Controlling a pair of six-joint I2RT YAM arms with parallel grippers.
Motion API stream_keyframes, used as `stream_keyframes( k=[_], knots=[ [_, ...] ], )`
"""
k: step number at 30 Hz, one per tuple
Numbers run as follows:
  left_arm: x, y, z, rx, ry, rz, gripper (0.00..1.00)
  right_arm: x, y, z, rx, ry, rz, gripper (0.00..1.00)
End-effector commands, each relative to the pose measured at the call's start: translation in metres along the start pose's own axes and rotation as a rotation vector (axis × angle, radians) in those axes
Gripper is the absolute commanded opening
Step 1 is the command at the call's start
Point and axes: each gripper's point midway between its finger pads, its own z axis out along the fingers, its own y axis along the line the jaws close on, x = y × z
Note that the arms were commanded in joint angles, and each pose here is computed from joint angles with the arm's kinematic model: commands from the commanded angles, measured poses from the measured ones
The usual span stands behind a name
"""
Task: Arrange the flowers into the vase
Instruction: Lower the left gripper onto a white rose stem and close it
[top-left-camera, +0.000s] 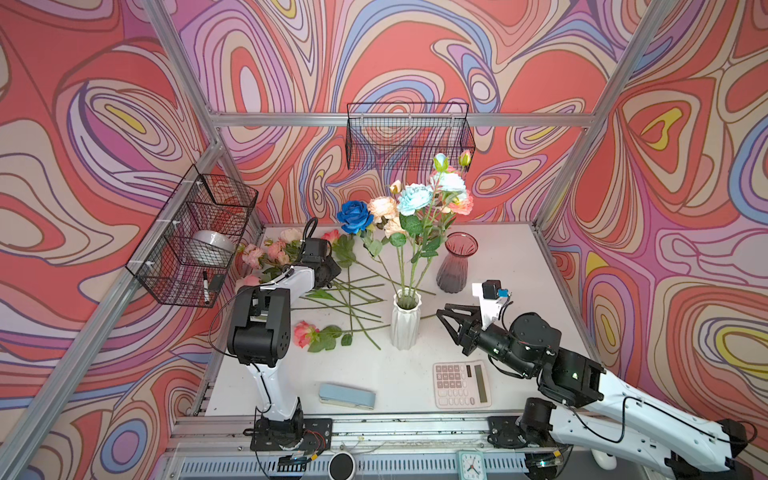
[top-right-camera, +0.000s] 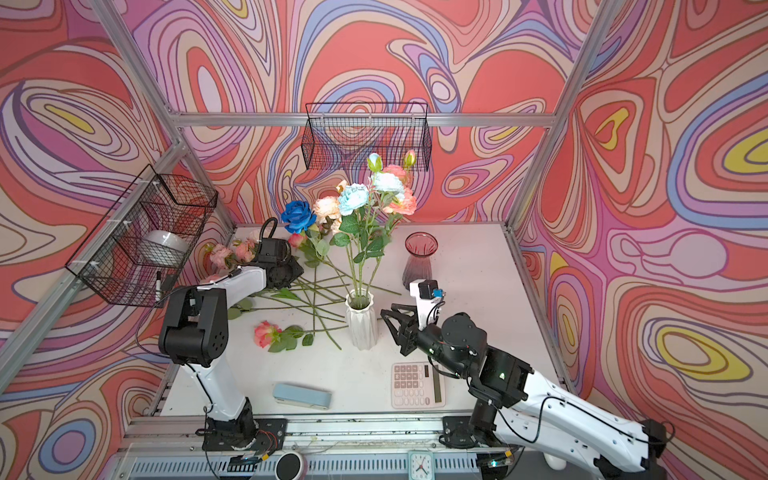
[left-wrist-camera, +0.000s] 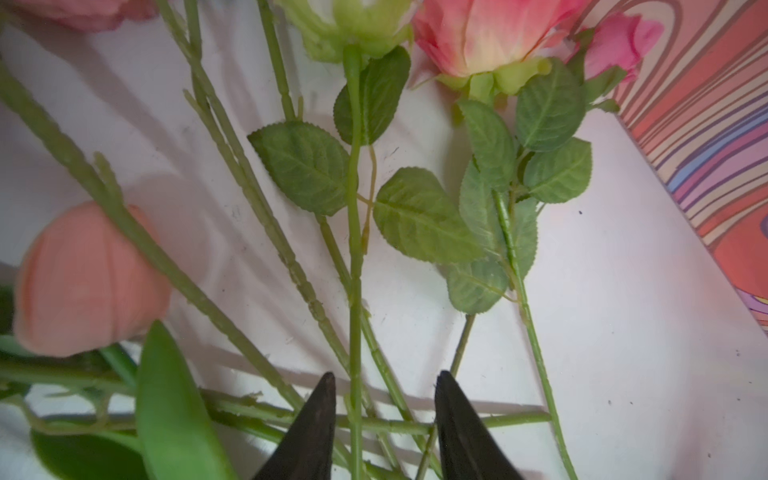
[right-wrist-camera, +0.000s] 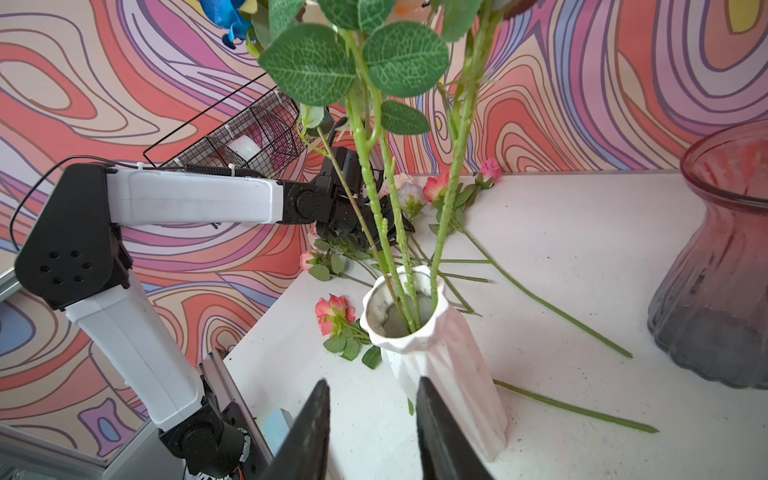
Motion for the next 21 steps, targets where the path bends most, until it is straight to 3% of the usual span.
stream_keyframes(
  k=[1,8,16,21],
  knots=[
    [-0.009,0.006,0.002,-0.054,-0.011,0.028,0.38,0.0,-0.004,-0.003,0.02,0.001,-0.02,0.35],
    [-0.006,0.009,0.015,-0.069,0.015,0.04,0.25,-0.002,-0.003,-0.002,0.024,0.002,-0.026,0.35],
    [-0.001,0.017,0.019,-0.092,0.019,0.037,0.32,-0.001,-0.004,0.0,0.029,0.005,-0.029,0.35],
    [-0.005,0.01,0.013,-0.066,0.007,0.04,0.29,0.0,-0.004,0.001,0.032,0.01,-0.029,0.35]
  ],
)
